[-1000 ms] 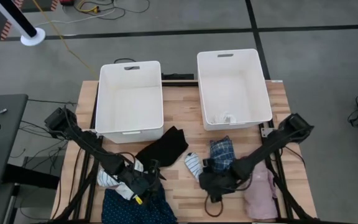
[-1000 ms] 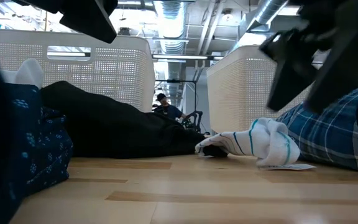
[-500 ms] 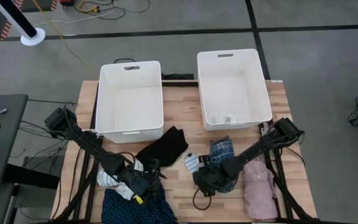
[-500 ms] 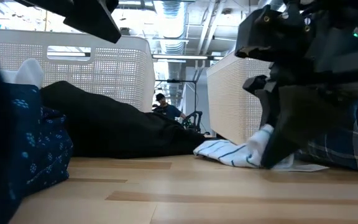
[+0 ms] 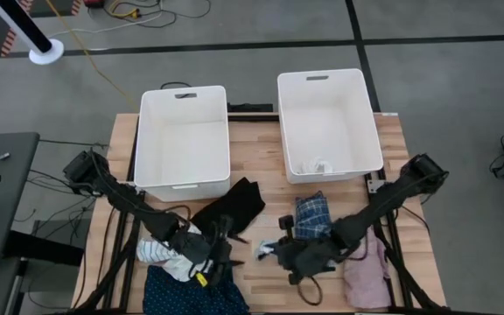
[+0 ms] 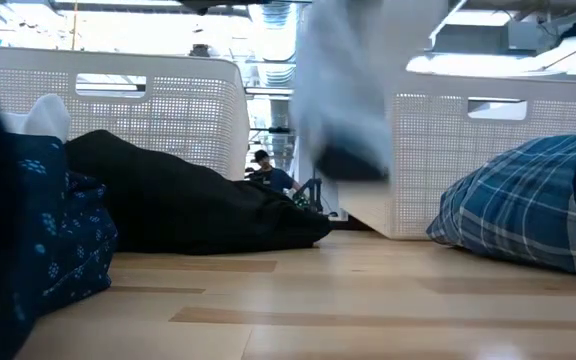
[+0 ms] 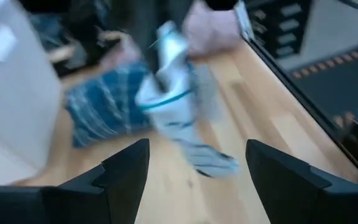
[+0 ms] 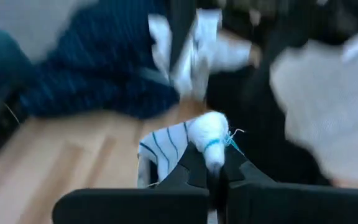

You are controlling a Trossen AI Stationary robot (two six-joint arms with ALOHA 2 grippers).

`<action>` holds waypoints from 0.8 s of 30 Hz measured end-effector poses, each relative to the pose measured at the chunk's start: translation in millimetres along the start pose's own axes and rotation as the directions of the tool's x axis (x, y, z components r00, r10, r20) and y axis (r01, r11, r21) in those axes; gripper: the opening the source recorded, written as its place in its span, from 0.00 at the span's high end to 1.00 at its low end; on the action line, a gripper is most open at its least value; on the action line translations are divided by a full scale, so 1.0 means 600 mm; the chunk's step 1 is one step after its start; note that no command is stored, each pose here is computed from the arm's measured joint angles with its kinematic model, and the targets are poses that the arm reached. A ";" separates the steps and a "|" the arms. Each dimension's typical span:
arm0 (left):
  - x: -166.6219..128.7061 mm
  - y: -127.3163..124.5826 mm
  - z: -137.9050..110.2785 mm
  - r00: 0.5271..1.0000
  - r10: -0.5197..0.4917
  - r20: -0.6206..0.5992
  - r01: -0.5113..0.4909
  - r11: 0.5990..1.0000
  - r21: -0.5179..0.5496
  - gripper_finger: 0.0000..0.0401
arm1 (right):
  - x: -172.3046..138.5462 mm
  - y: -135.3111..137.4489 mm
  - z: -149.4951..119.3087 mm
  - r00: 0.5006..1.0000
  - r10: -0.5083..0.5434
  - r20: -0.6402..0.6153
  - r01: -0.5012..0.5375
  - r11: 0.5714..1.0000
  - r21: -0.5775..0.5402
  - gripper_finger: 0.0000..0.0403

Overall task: Sort clothes
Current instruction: Put the right striped sock into the right bin

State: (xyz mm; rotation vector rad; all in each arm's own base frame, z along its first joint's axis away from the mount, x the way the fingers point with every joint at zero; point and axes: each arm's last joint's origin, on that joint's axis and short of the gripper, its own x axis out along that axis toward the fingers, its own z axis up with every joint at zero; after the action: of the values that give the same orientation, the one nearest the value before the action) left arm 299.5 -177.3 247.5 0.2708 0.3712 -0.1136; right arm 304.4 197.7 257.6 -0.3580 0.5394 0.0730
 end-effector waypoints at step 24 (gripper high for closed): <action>0.018 0.059 0.038 0.969 0.085 0.230 -0.050 0.987 -0.154 0.34 | -0.039 -0.040 0.072 0.979 -0.094 0.180 0.117 0.986 -0.121 0.99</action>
State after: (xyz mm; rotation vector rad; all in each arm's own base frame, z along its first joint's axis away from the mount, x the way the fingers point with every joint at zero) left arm 322.7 -150.5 272.6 0.1212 0.1320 -0.0500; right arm 309.4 191.0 311.8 -0.5033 0.3424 0.0369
